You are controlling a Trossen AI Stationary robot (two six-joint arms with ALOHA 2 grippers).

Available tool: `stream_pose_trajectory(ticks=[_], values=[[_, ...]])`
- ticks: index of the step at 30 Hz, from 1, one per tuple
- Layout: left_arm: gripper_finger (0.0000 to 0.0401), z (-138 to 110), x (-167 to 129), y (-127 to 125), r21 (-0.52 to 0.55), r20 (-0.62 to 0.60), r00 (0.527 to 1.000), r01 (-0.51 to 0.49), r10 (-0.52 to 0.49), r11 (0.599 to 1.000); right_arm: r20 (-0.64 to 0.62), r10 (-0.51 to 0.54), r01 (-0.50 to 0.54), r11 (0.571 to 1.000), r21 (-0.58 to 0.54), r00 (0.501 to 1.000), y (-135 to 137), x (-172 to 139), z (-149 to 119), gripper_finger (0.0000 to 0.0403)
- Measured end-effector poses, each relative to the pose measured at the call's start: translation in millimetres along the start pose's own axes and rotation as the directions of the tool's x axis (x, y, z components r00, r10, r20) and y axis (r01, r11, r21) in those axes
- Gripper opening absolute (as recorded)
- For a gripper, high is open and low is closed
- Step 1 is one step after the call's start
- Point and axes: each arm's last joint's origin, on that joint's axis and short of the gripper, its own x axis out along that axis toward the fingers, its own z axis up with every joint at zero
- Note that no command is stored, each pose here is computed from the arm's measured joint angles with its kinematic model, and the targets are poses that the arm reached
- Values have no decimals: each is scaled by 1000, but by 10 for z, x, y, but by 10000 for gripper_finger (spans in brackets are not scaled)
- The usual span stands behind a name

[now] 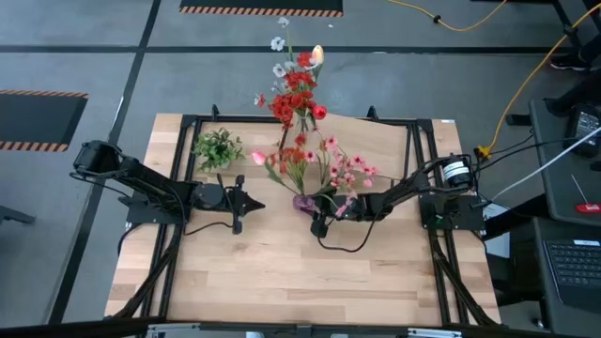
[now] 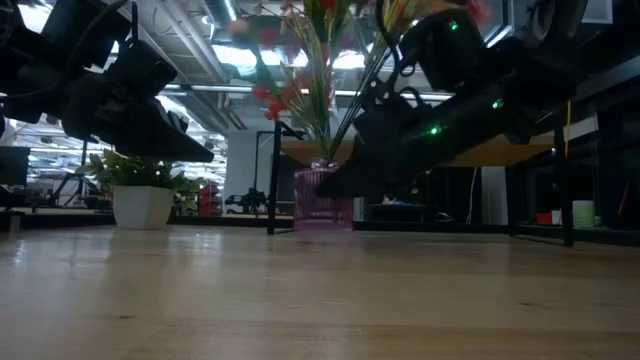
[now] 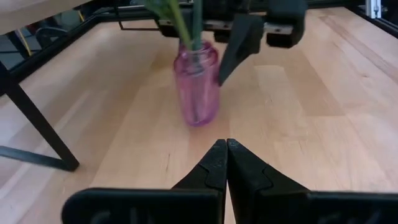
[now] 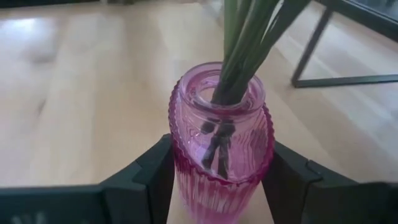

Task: Pick and place flowers into a vace then onto a shelf
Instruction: Put the purple vase with the flowers on the shelf

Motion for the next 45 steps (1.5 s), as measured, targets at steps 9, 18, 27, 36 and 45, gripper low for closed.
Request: stream_pose_trajectory(ticks=[9, 18, 27, 36, 45], values=[[2, 4, 0, 2, -2, 4, 1000, -6, 6, 1000, -43, -5, 3, 999, -50, 999, 176, -249, 95, 187], [2, 8, 0, 4, -3, 8, 1000, -14, 14, 1000, -69, 57, -60, 998, -37, 996, 403, -613, 216, 187], [1, 34, 0, 4, -12, 34, 999, -17, 17, 1000, -73, 94, -99, 992, -77, 993, 517, -1024, 368, 187], [1, 39, 0, 4, -13, 39, 999, -17, 17, 1000, -56, 86, -90, 992, -83, 995, 504, -1334, 492, 187], [1, 42, 0, 4, -14, 42, 999, -17, 17, 1000, -29, 97, -99, 992, -72, 995, 333, -1615, 687, 187]])
